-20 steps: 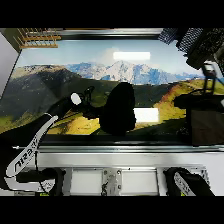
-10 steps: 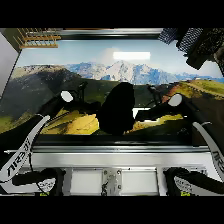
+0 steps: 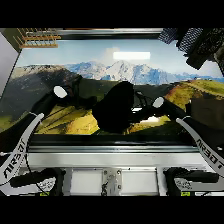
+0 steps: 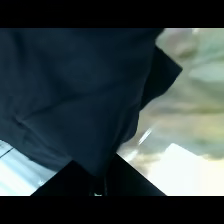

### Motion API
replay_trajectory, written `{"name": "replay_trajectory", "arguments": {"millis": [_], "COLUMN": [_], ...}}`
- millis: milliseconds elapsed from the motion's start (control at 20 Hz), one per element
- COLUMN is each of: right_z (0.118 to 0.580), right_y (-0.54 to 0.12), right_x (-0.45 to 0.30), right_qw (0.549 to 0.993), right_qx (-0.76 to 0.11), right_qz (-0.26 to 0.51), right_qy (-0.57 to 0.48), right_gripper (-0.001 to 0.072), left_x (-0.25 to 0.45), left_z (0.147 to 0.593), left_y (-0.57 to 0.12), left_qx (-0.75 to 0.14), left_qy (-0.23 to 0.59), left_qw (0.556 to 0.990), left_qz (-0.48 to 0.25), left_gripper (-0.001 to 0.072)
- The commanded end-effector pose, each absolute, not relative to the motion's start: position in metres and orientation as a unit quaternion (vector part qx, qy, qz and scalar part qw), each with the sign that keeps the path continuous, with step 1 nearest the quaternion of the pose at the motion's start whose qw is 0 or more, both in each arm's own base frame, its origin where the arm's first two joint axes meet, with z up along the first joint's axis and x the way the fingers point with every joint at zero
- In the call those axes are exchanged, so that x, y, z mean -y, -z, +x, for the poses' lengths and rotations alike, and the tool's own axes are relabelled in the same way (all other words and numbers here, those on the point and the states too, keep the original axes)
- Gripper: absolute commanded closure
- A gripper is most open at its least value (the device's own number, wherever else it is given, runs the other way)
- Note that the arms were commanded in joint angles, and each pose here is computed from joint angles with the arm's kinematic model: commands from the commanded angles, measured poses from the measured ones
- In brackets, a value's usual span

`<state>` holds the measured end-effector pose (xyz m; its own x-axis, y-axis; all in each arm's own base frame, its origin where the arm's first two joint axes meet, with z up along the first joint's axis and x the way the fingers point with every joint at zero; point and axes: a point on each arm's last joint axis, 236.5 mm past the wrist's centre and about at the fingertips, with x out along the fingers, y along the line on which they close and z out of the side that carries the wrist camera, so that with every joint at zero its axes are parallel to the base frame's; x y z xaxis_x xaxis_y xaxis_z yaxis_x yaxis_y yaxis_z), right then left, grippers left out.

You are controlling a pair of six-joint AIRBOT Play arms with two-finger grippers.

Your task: Fold the clothes and pants, and hang the long-sleeved shirts on hangers.

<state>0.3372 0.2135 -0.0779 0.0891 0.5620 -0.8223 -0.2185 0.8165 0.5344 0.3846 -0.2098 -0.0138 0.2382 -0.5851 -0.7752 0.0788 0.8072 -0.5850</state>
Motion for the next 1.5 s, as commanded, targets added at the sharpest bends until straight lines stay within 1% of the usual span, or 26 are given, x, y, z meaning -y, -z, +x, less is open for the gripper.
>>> {"name": "replay_trajectory", "arguments": {"millis": [0,100,250,350,450,550,600,750,800,850,950,1000,1100,1250,1350,1450], "right_z": [0.379,0.404,0.412,0.399,0.381,0.365,0.358,0.321,0.308,0.296,0.288,0.29,0.304,0.335,0.346,0.351], "right_y": [0.006,-0.076,-0.208,-0.265,-0.286,-0.285,-0.277,-0.24,-0.228,-0.215,-0.196,-0.19,-0.181,-0.154,-0.121,-0.071], "right_x": [-0.145,-0.093,-0.053,-0.052,-0.064,-0.088,-0.106,-0.184,-0.21,-0.231,-0.25,-0.252,-0.239,-0.184,-0.155,-0.129], "right_qw": [0.785,0.838,0.913,0.939,0.945,0.938,0.93,0.878,0.856,0.835,0.814,0.811,0.824,0.853,0.85,0.836], "right_qx": [-0.572,-0.511,-0.381,-0.313,-0.289,-0.294,-0.306,-0.361,-0.378,-0.396,-0.421,-0.428,-0.428,-0.441,-0.474,-0.519], "right_qz": [0.062,0.027,0.018,0.008,0.003,0.004,0.003,0.016,0.024,0.028,0.018,0.018,-0.004,-0.067,-0.059,-0.023], "right_qy": [-0.231,-0.19,-0.147,-0.143,-0.155,-0.184,-0.206,-0.316,-0.351,-0.38,-0.399,-0.399,-0.372,-0.27,-0.223,-0.178], "right_gripper": [0.0695,0.0695,0.0696,0.0696,0.0696,0.0696,0.0696,0.0694,0.0682,0.0642,0.0251,0.0198,0.0198,0.0197,0.0197,0.0197], "left_x": [0.186,0.173,0.169,0.17,0.17,0.17,0.164,0.142,0.13,0.118,0.096,0.086,0.069,0.055,0.055,0.054], "left_z": [0.429,0.447,0.441,0.429,0.423,0.423,0.425,0.426,0.423,0.421,0.415,0.413,0.409,0.403,0.402,0.403], "left_y": [-0.078,-0.17,-0.277,-0.312,-0.317,-0.291,-0.267,-0.187,-0.159,-0.137,-0.104,-0.094,-0.079,-0.062,-0.059,-0.06], "left_qx": [-0.487,-0.392,-0.278,-0.242,-0.238,-0.267,-0.29,-0.369,-0.395,-0.414,-0.442,-0.451,-0.462,-0.476,-0.477,-0.476], "left_qy": [0.232,0.249,0.271,0.282,0.283,0.277,0.262,0.204,0.18,0.162,0.131,0.119,0.097,0.078,0.078,0.077], "left_qw": [0.81,0.857,0.898,0.908,0.909,0.902,0.9,0.887,0.881,0.876,0.863,0.859,0.853,0.844,0.844,0.845], "left_qz": [-0.229,-0.223,-0.206,-0.194,-0.193,-0.195,-0.194,-0.19,-0.189,-0.186,-0.205,-0.211,-0.224,-0.234,-0.233,-0.233], "left_gripper": [0.0699,0.0699,0.0698,0.0699,0.0699,0.0699,0.0699,0.0699,0.0699,0.0699,0.0699,0.0699,0.0698,0.0698,0.0698,0.0699]}}
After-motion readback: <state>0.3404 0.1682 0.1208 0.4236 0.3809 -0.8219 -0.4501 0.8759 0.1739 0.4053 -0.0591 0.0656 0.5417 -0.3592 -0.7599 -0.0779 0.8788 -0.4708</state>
